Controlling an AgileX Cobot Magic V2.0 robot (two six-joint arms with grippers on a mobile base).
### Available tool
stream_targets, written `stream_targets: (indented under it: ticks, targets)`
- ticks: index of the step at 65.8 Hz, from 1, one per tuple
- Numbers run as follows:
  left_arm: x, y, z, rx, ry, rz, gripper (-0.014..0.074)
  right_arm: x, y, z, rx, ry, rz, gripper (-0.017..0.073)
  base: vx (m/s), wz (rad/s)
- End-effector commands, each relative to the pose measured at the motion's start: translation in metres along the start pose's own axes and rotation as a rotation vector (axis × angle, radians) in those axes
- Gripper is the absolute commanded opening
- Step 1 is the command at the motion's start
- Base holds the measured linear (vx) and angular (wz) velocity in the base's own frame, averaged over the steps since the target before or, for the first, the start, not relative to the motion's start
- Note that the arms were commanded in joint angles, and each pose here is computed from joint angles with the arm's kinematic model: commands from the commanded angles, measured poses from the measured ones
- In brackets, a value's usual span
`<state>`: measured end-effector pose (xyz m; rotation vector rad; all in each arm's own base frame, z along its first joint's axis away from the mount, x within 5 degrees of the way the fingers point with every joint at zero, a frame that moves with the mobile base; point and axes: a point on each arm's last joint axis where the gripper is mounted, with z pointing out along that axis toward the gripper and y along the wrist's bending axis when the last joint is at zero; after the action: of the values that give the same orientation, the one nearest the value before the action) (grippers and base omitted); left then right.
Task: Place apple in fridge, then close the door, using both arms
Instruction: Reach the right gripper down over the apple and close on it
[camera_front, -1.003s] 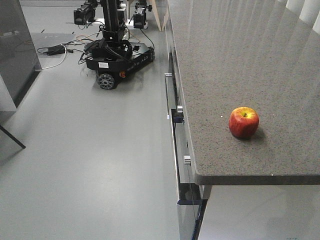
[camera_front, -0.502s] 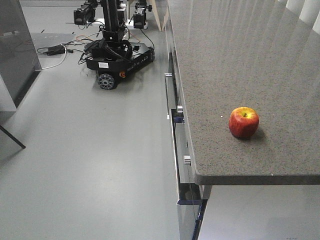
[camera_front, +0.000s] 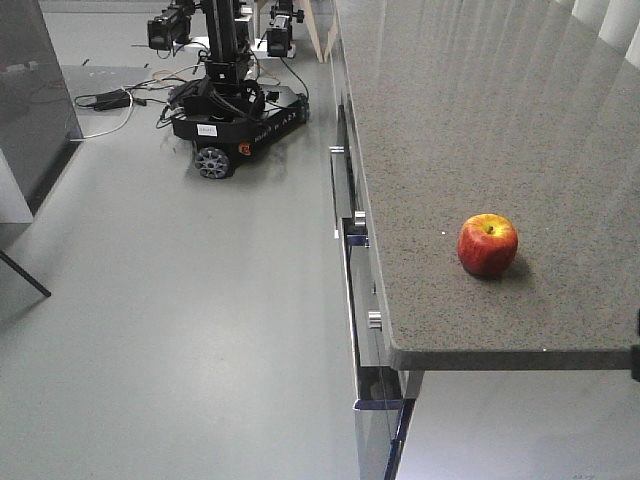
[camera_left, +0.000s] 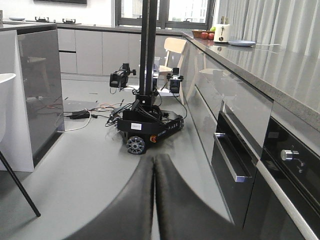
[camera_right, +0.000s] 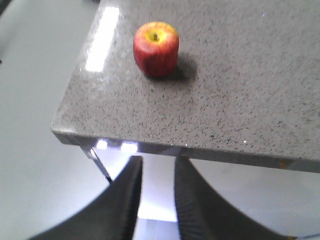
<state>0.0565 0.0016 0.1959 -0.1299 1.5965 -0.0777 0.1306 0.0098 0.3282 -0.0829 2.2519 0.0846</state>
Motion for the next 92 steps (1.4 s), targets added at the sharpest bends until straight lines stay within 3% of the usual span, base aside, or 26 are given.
stream_targets:
  ticks: [1, 11, 22, 33, 53, 92]
  targets:
    - [0.002, 0.001, 0.000, 0.005, -0.059, -0.011, -0.0006, -0.016, 0.000, 0.004, -0.002, -0.056, -0.019, 0.0344, 0.00, 0.00]
    - [0.002, 0.001, 0.000, 0.005, -0.059, -0.011, -0.0006, -0.020, -0.002, 0.022, 0.000, -0.022, -0.019, 0.0591, 0.00, 0.00]
    - [0.002, 0.001, 0.000, 0.005, -0.059, -0.011, -0.0006, -0.027, -0.002, 0.046, -0.027, 0.047, -0.020, 0.0713, 0.00, 0.00]
    - [0.002, 0.001, 0.000, 0.005, -0.059, -0.011, -0.0006, -0.047, 0.001, 0.069, -0.080, 0.083, -0.044, 0.0703, 0.00, 0.00]
    - [0.002, 0.001, 0.000, 0.005, -0.059, -0.011, -0.0006, -0.084, -0.003, 0.116, -0.087, 0.129, -0.118, 0.0686, 0.00, 0.00]
    - [0.002, 0.001, 0.000, 0.005, -0.059, -0.011, -0.0006, -0.119, -0.009, 0.207, -0.100, 0.190, -0.090, 0.0662, 0.00, 0.00]
